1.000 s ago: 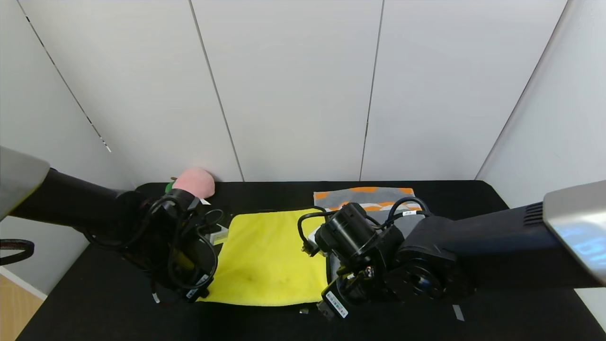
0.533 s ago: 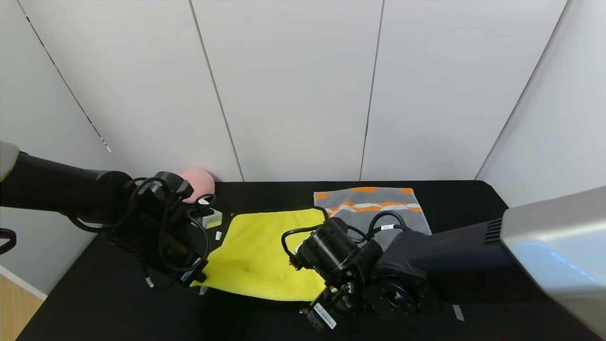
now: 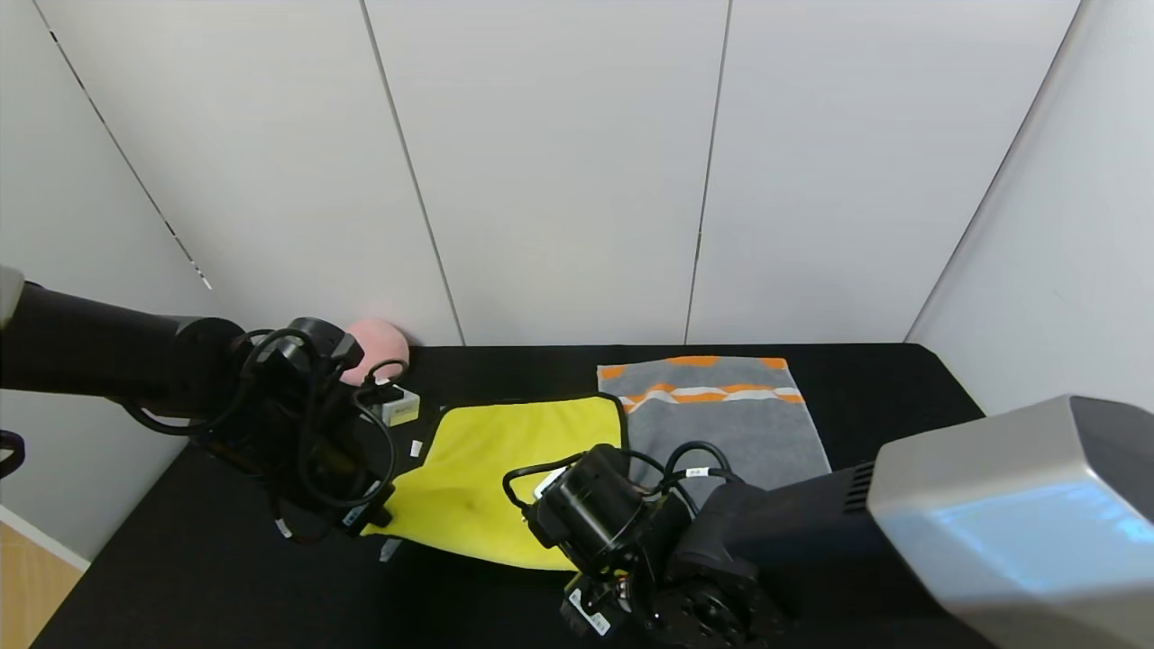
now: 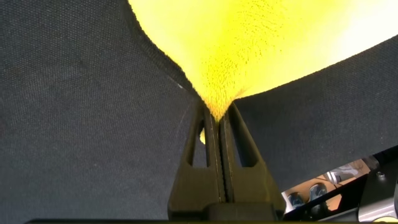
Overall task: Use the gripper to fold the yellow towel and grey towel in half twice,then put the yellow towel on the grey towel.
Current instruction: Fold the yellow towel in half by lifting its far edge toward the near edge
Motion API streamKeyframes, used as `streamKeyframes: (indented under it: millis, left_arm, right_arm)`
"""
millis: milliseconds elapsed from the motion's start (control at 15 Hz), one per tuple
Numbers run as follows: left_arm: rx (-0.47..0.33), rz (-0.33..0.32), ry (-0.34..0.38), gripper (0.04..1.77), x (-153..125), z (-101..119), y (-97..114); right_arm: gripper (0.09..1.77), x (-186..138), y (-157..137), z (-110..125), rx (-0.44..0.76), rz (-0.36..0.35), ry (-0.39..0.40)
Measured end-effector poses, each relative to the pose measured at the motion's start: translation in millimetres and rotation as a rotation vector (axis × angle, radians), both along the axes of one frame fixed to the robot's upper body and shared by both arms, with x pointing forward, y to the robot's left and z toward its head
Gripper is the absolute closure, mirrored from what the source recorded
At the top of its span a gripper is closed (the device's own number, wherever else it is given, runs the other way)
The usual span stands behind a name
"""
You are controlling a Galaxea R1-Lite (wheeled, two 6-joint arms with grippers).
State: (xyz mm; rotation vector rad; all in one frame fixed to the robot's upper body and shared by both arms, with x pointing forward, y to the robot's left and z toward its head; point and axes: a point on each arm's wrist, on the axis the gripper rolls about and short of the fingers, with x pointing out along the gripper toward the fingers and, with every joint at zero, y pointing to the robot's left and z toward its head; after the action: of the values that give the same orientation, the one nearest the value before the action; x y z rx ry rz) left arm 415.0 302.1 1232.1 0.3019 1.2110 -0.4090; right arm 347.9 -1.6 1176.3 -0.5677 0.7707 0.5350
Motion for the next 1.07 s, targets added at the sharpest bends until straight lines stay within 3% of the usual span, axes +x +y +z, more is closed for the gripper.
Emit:
streamKeyframes:
  millis: [267, 533, 1067]
  left_arm:
    - [0.0, 0.0, 0.0, 1.7, 1, 0, 0]
    - [0.001, 0.001, 0.004, 1.7, 1, -2, 0]
    - [0.001, 0.001, 0.001, 1.7, 1, -1, 0]
  right_arm:
    - [0.14, -1, 8, -15, -0.015, -0.009, -0.03]
    - [0.14, 5, 18, -25, 0.007, -0.046, -0.108]
    - [0.14, 15, 17, -30, -0.014, -0.091, -0.136]
